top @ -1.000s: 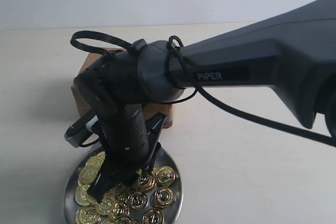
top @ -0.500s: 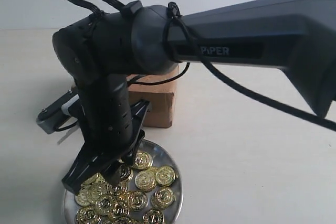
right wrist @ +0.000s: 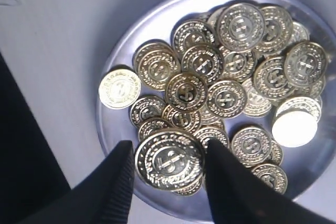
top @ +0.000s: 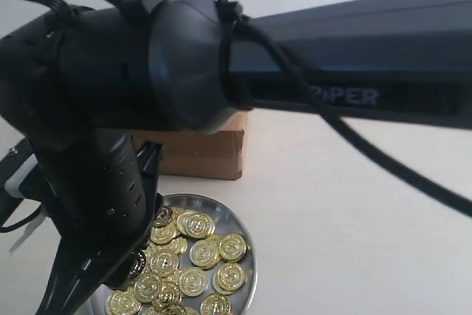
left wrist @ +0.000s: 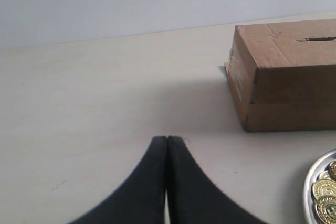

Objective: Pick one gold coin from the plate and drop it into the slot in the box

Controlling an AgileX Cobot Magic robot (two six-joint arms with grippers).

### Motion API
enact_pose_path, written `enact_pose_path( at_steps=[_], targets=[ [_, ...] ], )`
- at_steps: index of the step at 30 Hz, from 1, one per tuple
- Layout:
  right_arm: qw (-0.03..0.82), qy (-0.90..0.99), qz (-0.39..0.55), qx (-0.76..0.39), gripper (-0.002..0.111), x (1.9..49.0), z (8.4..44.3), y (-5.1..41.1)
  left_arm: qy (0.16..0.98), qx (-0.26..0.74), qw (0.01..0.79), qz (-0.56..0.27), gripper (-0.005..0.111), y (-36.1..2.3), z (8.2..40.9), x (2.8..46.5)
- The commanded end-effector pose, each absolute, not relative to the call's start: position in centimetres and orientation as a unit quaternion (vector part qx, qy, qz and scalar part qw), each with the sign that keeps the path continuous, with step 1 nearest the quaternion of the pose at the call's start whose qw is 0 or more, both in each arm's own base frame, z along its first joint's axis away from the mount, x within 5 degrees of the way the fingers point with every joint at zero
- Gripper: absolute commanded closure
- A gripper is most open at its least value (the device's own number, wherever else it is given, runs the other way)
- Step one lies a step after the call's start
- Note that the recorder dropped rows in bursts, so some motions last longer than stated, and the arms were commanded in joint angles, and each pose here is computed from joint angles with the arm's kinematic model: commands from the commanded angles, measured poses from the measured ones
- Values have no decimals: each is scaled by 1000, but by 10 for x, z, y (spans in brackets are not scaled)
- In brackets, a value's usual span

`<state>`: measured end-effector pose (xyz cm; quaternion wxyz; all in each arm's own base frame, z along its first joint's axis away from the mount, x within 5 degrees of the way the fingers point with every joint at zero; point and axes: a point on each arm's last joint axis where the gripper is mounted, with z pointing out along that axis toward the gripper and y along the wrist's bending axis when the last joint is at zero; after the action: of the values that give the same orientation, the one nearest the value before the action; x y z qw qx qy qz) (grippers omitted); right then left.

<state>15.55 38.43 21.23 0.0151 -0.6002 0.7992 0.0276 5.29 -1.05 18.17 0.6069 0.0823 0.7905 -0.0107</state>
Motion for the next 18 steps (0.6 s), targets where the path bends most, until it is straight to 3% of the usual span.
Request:
enact_pose_path(
  at_steps=[1,9,13,18],
  targets=[
    [37,793,49,-606,81,146,242,374,788,81,610,-15,107,-11,182,53],
    [23,795,43,-605,81,132,251,339,788,81,610,-15,107,-11,182,53],
    [21,795,42,-604,81,128,254,330,778,117,616,36,107,-8,184,53],
    [13,782,36,-622,81,126,249,324,772,77,631,-8,107,-10,187,54]
  ],
)
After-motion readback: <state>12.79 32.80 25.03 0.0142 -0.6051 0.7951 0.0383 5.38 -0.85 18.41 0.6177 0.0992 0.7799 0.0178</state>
